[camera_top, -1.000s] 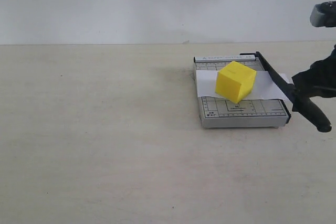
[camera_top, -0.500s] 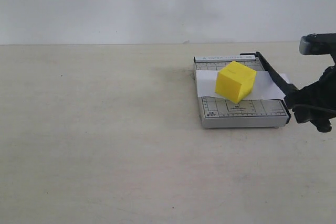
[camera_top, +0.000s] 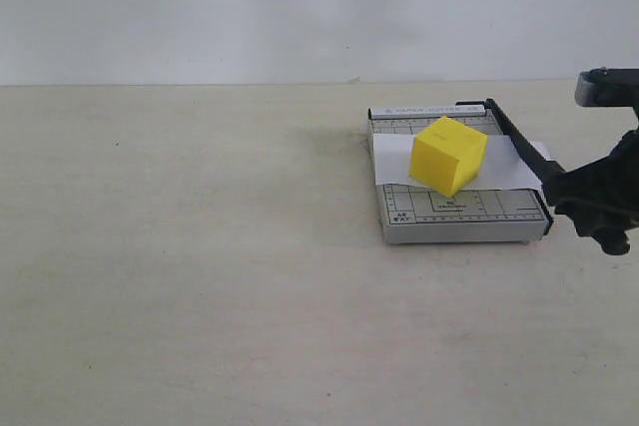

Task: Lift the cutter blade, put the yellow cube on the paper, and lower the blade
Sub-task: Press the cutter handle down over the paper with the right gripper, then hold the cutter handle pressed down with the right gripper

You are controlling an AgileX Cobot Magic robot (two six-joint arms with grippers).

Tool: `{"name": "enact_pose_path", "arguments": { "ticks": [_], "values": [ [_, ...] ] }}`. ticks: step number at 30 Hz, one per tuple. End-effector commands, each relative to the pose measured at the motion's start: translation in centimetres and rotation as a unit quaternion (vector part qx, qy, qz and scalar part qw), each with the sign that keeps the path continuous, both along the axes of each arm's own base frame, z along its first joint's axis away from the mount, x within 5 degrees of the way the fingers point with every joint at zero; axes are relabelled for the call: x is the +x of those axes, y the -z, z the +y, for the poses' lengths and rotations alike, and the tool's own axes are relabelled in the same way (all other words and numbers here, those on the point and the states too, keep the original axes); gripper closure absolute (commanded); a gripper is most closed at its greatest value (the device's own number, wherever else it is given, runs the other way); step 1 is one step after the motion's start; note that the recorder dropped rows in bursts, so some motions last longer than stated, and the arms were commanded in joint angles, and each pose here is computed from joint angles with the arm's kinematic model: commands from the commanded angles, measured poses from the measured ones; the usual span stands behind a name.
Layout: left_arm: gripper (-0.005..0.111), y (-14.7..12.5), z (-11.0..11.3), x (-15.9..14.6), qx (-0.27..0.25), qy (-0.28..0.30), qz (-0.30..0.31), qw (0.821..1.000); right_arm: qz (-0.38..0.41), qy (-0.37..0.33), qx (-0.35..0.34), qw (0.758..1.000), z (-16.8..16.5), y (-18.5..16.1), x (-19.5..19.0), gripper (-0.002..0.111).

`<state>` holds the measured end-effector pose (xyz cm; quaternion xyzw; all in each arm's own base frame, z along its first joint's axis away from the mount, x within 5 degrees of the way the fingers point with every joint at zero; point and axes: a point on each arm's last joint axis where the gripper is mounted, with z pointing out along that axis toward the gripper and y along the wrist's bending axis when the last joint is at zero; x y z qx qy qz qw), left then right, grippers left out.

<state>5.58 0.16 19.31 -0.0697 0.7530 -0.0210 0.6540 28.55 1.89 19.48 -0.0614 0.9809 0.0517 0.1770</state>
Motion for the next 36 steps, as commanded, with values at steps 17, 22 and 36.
{"name": "enact_pose_path", "arguments": {
  "ticks": [17,22,36],
  "values": [
    [0.102,0.1,0.0,0.0,-0.002,0.001,-0.001,1.000,0.050,-0.007,-0.002,0.999,0.1,3.6,0.8,0.108],
    [0.102,0.1,0.0,0.0,-0.002,0.001,-0.001,1.000,0.049,-0.007,-0.002,0.999,0.1,3.6,0.8,0.108],
    [0.102,0.1,0.0,0.0,-0.002,0.001,-0.001,1.000,0.046,-0.017,-0.002,0.999,0.1,3.5,0.8,0.108]
  ]
}}
